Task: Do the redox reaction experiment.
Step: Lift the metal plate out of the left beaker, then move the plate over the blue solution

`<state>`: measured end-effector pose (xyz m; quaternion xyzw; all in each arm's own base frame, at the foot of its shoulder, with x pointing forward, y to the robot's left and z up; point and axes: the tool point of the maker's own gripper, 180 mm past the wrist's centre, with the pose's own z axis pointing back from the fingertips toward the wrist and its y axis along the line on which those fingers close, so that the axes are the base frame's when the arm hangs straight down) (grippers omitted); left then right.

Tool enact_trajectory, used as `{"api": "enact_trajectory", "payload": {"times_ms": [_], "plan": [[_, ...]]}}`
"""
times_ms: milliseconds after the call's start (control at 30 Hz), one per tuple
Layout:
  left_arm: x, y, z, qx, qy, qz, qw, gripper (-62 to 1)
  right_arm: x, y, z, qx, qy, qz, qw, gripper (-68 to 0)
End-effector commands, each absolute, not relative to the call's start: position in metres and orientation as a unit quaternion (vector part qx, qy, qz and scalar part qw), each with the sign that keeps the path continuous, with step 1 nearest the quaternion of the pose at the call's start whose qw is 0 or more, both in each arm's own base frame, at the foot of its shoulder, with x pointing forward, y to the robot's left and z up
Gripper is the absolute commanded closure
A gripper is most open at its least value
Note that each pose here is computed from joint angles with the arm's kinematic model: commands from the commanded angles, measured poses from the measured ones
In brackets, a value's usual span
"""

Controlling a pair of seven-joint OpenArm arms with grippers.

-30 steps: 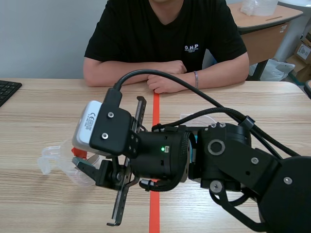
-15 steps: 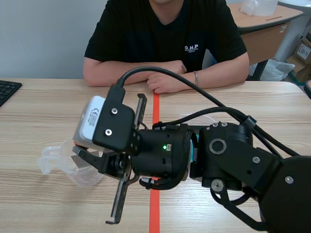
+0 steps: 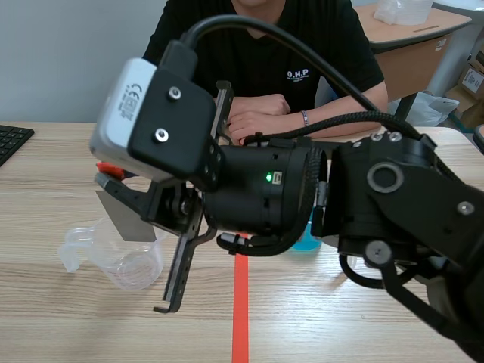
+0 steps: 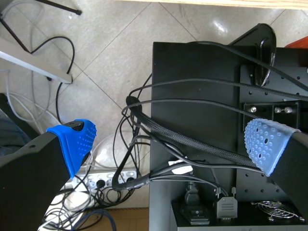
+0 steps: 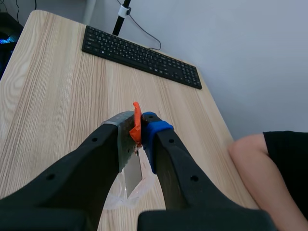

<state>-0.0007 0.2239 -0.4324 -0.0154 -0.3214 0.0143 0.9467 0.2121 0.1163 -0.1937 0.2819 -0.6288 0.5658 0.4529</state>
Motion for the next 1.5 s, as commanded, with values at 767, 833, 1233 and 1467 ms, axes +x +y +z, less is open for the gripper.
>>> {"api": "enact_trajectory", "payload": {"times_ms": [767,833,1233,1467], "plan": [[0.005,0.226,-0.428,-0.015,-0.331,0.012,0.944,-16.9,0.252,0.020,-0.123,0.228,-0.656,0.497,0.520,-1.3],[0.005,0.226,-0.428,-0.015,-0.331,0.012,0.944,-11.6,0.256,0.008,-0.122,0.222,-0.654,0.492,0.530,-1.3],[0.005,0.225,-0.428,-0.018,-0.331,0.012,0.943,-4.9,0.266,-0.046,-0.108,0.223,-0.634,0.458,0.582,-1.3],[0.005,0.225,-0.428,-0.018,-0.331,0.012,0.943,-4.9,0.274,-0.061,-0.107,0.239,-0.619,0.432,0.611,-1.3]]}}
